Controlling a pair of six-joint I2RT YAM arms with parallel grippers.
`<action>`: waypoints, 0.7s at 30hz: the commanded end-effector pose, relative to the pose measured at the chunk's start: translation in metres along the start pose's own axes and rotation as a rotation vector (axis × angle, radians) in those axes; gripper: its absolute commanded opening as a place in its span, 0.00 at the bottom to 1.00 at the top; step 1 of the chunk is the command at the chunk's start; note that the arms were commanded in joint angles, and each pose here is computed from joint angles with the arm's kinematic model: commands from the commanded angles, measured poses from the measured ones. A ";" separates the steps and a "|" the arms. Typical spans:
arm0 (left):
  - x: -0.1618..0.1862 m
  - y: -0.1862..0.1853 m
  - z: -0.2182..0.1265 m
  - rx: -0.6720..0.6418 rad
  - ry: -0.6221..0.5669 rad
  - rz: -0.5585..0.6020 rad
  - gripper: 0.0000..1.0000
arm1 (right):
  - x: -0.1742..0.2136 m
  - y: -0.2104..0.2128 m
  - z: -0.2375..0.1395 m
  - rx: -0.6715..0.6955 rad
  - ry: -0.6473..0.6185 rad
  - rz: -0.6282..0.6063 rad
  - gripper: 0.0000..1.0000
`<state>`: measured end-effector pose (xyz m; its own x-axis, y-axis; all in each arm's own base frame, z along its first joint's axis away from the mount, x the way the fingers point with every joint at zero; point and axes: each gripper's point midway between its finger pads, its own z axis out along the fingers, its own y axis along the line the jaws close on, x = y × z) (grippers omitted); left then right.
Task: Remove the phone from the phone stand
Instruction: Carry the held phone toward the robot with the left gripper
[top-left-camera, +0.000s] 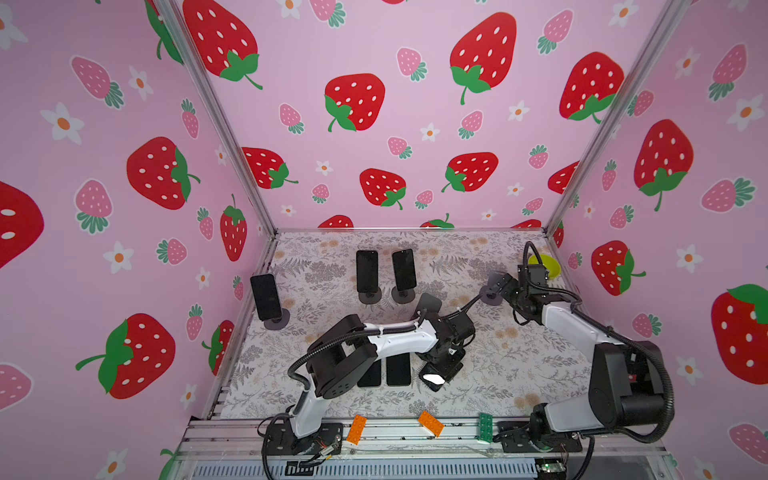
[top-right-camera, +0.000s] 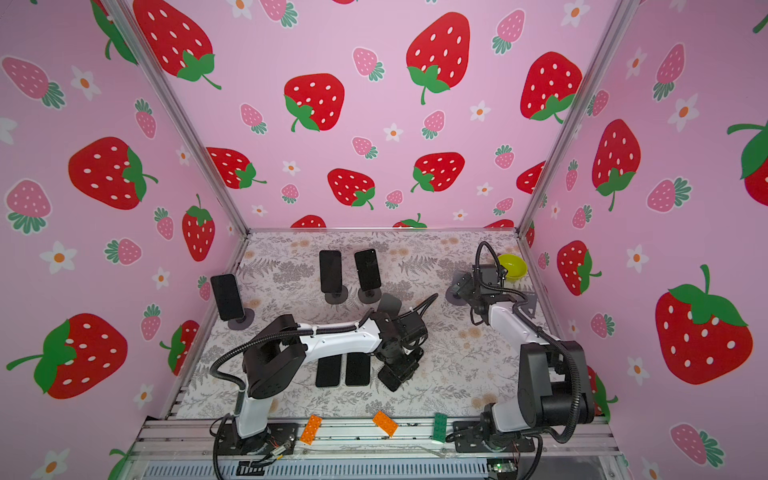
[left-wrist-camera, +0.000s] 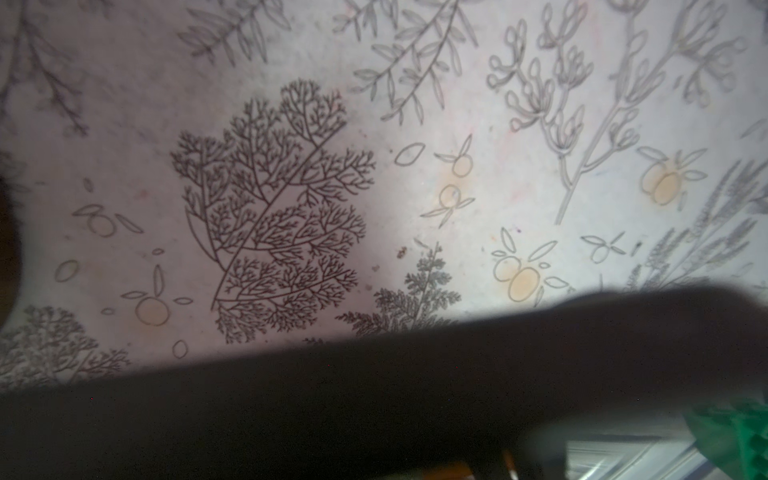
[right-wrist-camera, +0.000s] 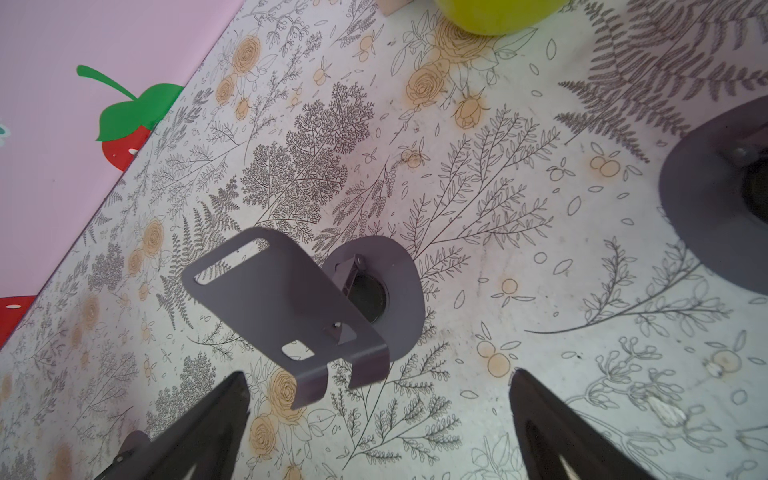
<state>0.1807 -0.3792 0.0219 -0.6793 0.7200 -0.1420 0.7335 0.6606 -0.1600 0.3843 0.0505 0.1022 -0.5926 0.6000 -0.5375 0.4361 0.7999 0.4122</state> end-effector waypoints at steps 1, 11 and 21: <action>0.020 0.014 0.015 -0.056 0.111 -0.012 0.73 | -0.004 -0.006 -0.001 0.024 -0.012 0.022 1.00; 0.011 0.026 0.011 -0.152 0.152 0.020 0.74 | -0.008 -0.009 -0.003 0.035 -0.041 0.040 1.00; 0.009 0.019 0.017 -0.076 0.160 0.076 0.76 | -0.020 -0.012 -0.017 0.045 -0.105 0.041 1.00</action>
<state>0.1942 -0.3727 0.0175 -0.6334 0.7715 -0.0607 0.7738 0.6306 -0.0597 0.3851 0.0380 0.1178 -0.5336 0.6128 -0.5828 0.4590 0.7887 0.4090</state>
